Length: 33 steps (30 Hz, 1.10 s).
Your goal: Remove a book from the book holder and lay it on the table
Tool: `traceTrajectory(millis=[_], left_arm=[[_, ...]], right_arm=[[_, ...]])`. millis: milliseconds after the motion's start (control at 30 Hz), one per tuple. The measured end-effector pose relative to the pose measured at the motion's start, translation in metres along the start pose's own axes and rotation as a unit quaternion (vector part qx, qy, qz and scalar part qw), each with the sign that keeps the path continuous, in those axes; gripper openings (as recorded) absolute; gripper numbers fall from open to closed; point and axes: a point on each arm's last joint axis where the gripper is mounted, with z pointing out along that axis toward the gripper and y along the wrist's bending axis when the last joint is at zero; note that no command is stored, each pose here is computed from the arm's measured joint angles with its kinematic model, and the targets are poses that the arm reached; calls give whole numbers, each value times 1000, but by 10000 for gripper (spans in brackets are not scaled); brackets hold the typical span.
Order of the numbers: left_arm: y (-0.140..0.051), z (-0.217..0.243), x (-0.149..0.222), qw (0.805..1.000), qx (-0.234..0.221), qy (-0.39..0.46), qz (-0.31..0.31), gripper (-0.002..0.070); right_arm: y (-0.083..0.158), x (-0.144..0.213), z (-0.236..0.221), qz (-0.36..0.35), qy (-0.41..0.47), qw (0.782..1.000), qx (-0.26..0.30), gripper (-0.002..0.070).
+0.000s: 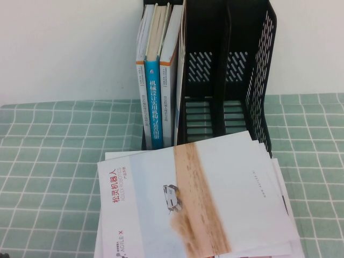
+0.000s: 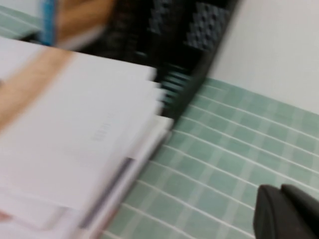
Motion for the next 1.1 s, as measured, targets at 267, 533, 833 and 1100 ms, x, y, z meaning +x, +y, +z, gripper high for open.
traceTrajectory(millis=[267,533,833,1100], left_arm=[[0,0,0,1000,0,0,1,-2],[0,0,0,1000,0,0,2,-2],[0,0,0,1000,-1,1,1,-2],[0,0,0,1000,-1,1,1,-3]], right_arm=[[-17,6,-22,-13,-7,988,152,-2],[-14,20,-37,-5,5,976,217,-2],[-10,65,-7,5,13,978,209,-2],[-7,81,-3,123,40,971,199,-2]])
